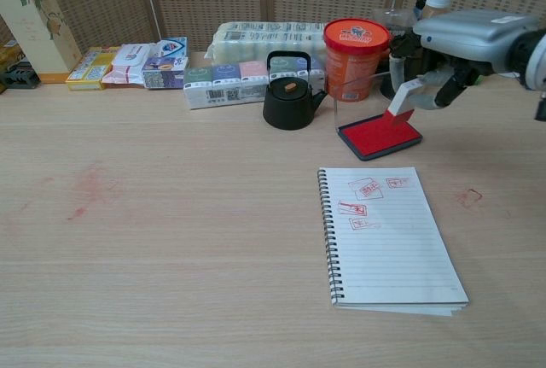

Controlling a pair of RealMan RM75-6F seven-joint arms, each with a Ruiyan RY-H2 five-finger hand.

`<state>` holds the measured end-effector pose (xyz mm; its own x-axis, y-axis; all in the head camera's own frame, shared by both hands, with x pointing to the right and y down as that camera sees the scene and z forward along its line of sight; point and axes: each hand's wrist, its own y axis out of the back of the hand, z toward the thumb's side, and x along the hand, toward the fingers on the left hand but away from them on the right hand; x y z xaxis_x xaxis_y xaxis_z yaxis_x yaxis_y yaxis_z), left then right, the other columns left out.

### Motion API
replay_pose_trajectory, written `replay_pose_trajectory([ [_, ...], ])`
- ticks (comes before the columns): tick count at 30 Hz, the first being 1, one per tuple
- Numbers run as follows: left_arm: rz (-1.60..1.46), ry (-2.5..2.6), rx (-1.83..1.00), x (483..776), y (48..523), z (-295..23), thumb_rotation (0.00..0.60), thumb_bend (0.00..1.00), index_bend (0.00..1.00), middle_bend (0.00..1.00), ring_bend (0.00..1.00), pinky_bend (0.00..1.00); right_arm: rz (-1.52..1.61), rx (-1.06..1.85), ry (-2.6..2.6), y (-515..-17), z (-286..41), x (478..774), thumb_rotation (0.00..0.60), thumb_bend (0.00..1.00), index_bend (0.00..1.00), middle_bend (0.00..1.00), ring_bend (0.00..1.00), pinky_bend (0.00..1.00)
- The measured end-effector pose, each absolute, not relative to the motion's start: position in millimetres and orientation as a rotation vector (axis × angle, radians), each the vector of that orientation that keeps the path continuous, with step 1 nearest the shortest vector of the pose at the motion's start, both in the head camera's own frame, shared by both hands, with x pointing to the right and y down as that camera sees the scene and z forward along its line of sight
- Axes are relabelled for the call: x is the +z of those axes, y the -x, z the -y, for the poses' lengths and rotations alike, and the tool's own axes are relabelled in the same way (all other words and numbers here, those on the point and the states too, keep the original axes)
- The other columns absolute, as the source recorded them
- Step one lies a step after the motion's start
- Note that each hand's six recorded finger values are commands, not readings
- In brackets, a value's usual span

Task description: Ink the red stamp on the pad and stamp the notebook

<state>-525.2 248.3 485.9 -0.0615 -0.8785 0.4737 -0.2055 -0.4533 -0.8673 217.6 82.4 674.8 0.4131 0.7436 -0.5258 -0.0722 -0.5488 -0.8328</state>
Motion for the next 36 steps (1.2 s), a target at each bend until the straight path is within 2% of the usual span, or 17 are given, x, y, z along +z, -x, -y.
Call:
replay_pose_trajectory([
  [15, -1.182, 1.675, -1.586, 491.4, 534.2, -242.4, 0.600, 0.03, 0.00, 0.00, 0.00, 0.04, 0.607, 1.486, 1.773, -198.8, -51.0, 724.7, 0.600, 0.47, 0.56, 0.94, 1.00, 1.00],
  [36, -1.177, 1.685, -1.603, 495.2, 535.5, -240.0, 0.600, 0.03, 0.00, 0.00, 0.00, 0.04, 0.540, 1.594, 1.712, -191.7, -55.1, 763.2, 0.600, 0.47, 0.56, 0.94, 1.00, 1.00],
])
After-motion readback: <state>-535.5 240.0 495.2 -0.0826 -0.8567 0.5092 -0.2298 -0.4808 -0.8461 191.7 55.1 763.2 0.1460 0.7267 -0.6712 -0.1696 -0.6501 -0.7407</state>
